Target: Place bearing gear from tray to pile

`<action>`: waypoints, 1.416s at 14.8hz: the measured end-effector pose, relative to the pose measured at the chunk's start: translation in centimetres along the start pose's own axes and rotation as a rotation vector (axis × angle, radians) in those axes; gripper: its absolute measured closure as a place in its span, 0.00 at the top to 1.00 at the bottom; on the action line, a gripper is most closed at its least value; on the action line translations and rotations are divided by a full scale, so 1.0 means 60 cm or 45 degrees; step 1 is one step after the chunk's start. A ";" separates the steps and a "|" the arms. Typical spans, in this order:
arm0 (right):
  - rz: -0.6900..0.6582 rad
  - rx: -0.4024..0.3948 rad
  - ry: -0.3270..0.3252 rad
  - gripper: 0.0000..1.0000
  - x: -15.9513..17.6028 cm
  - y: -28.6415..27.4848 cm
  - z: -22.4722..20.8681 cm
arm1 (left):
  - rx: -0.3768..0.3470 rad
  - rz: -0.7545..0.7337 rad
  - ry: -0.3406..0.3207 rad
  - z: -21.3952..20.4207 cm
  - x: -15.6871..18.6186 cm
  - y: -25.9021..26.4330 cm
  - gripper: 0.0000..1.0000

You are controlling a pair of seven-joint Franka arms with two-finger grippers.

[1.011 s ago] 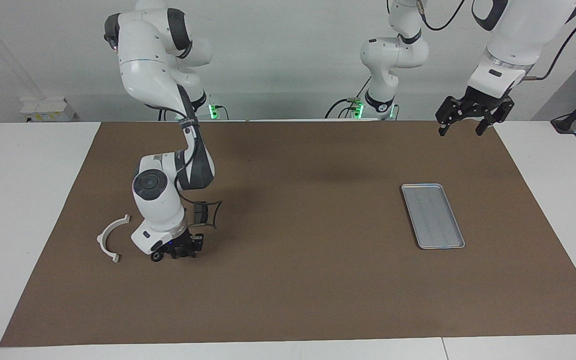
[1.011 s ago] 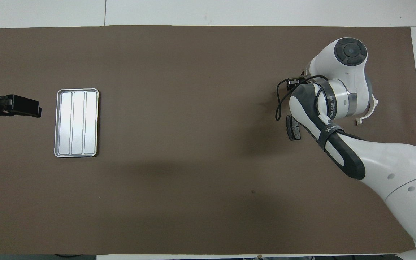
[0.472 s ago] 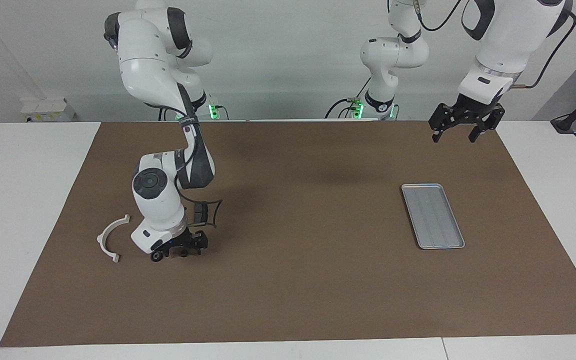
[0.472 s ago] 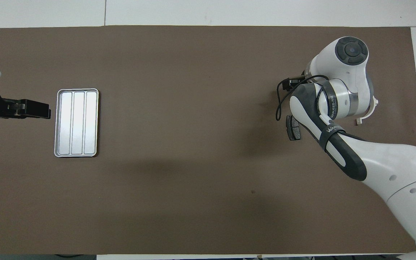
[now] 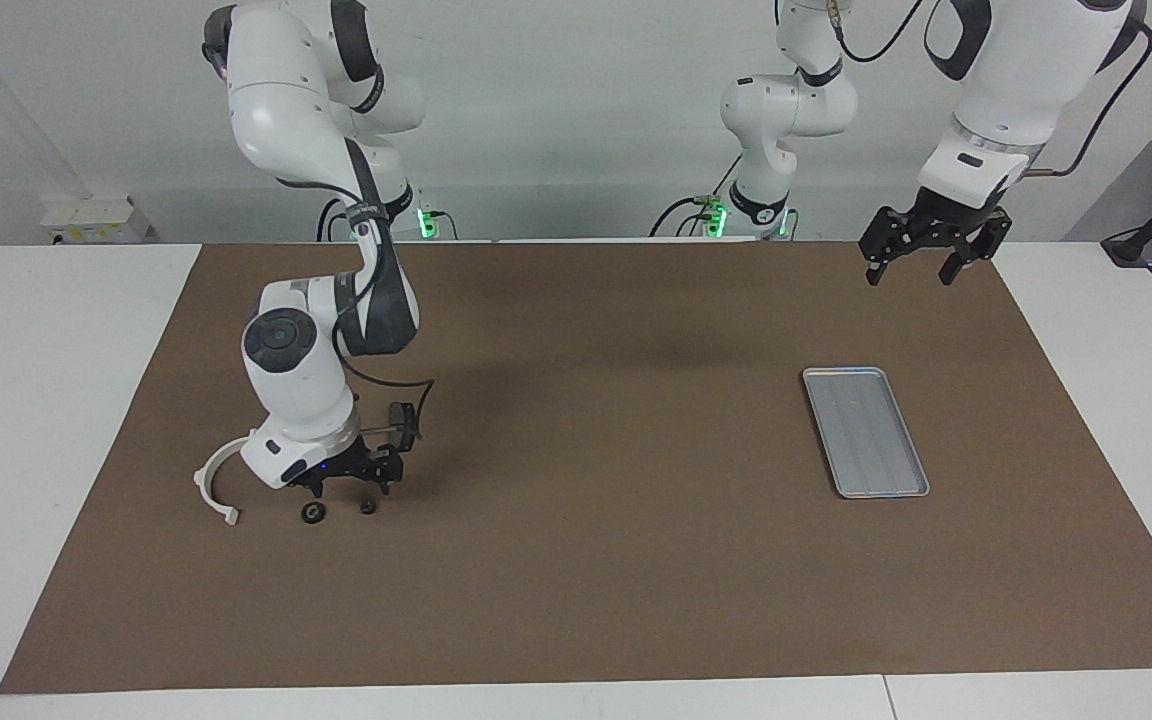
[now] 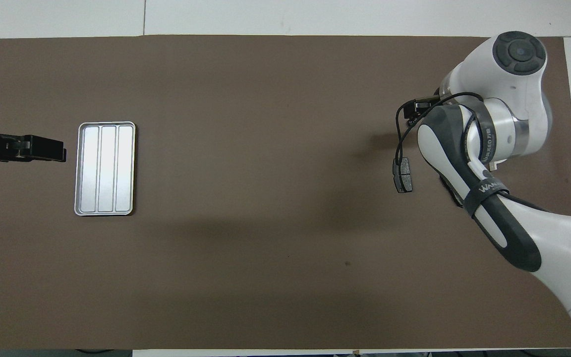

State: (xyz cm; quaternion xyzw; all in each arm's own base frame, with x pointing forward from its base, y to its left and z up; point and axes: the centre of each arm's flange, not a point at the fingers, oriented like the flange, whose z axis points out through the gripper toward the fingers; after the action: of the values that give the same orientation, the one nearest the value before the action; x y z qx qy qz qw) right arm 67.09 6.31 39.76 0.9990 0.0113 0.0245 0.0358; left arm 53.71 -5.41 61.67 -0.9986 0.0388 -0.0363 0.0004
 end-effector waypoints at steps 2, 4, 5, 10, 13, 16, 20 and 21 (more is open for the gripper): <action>0.026 0.023 -0.012 1.00 -0.021 0.009 -0.072 | 0.000 -0.001 0.002 0.000 0.000 -0.001 1.00; 0.048 0.044 -0.035 1.00 -0.050 0.019 -0.138 | 0.000 -0.001 0.007 -0.001 0.001 -0.001 1.00; 0.053 0.045 -0.043 1.00 -0.063 0.024 -0.167 | 0.000 -0.002 0.014 -0.002 0.002 -0.001 1.00; 0.060 0.030 -0.108 1.00 -0.161 0.039 -0.319 | -0.001 -0.007 0.049 -0.006 0.007 -0.005 1.00; 0.057 0.036 -0.111 1.00 -0.222 0.040 -0.398 | -0.001 -0.007 0.050 -0.006 0.007 -0.005 1.00; 0.055 0.054 -0.114 1.00 -0.263 0.039 -0.443 | -0.001 -0.019 0.050 -0.006 0.007 -0.014 1.00; 0.054 0.053 -0.117 1.00 -0.272 0.039 -0.450 | -0.001 -0.021 0.050 -0.006 0.007 -0.016 1.00; 0.053 0.052 -0.124 1.00 -0.274 0.039 -0.450 | -0.001 -0.020 0.050 -0.006 0.007 -0.016 1.00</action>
State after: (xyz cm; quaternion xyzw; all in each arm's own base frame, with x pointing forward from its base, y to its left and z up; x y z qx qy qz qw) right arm 49.39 5.48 66.02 0.9995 -0.0108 -0.0238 0.0154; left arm 54.18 -4.48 62.05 -0.9980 0.0308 -0.0557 -0.0010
